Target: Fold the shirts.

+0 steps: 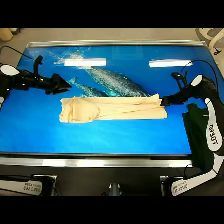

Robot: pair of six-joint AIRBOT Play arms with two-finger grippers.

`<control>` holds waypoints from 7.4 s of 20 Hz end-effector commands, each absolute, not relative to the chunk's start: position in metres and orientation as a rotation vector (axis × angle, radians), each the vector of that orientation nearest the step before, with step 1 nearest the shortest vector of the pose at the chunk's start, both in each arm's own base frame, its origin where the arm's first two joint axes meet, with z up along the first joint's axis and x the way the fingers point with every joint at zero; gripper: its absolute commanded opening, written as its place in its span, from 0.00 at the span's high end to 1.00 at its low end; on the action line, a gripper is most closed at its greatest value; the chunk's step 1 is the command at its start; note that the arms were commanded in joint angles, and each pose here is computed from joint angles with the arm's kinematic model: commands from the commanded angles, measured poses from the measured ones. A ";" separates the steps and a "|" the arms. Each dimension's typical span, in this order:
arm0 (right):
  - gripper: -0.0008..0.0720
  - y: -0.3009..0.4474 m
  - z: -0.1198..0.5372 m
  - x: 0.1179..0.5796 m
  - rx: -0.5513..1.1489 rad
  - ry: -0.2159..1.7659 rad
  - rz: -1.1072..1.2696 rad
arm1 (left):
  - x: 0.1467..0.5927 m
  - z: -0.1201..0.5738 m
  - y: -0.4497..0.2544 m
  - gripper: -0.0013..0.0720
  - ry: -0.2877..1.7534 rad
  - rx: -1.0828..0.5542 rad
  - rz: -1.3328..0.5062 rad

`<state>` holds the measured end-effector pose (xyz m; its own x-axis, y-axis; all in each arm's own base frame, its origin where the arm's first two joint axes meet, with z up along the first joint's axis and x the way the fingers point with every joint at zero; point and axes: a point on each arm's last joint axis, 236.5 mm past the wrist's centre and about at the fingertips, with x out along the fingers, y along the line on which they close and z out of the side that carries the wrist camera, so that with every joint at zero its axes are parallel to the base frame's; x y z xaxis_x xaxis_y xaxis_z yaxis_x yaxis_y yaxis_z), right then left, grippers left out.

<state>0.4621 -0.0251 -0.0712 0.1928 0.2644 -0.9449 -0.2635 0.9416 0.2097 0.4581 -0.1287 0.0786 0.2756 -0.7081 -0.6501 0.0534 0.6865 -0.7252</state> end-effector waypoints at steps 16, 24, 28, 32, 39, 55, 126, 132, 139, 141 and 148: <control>0.97 0.082 -0.019 0.457 0.282 1.229 0.694 | 0.440 0.109 -0.280 0.94 1.011 -0.455 -0.760; 0.97 0.119 0.173 0.376 0.107 0.969 0.777 | 0.389 -0.042 -0.428 0.94 1.370 -0.750 -0.830; 0.97 0.123 0.207 0.340 0.100 0.948 0.773 | 0.379 -0.039 -0.489 0.94 1.301 -0.905 -0.787; 0.97 0.123 0.206 0.352 0.129 0.929 0.746 | 0.403 0.003 -0.475 0.95 1.162 -0.846 -0.803; 0.97 0.267 0.161 0.413 0.188 0.837 0.900 | 0.488 0.195 -0.233 0.95 0.665 -0.487 -0.557; 0.13 0.218 0.019 0.436 0.049 1.159 0.753 | 0.402 0.349 -0.091 0.95 0.355 -0.427 -0.364; 0.97 -0.202 0.078 0.149 0.602 1.580 -0.384 | 0.421 0.310 -0.078 0.94 0.396 -0.358 -0.309; 0.96 -0.215 0.016 0.152 0.549 1.557 -0.404 | 0.421 0.310 -0.078 0.94 0.395 -0.357 -0.309; 0.85 -0.227 0.003 0.158 0.486 1.520 -0.413 | 0.421 0.310 -0.078 0.94 0.395 -0.357 -0.308; 0.05 -0.230 0.005 0.160 0.441 1.513 -0.386 | 0.421 0.310 -0.078 0.94 0.395 -0.357 -0.308; 0.08 -0.290 0.211 0.322 -0.137 0.857 -0.460 | 0.439 0.300 -0.077 0.95 0.417 -0.185 -0.297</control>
<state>0.2424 -0.2842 0.1071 0.2941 -0.2763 -0.9150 0.4080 0.9020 -0.1413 0.4269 -0.0805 0.3105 0.8773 -0.3553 -0.3226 0.2425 0.9083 -0.3407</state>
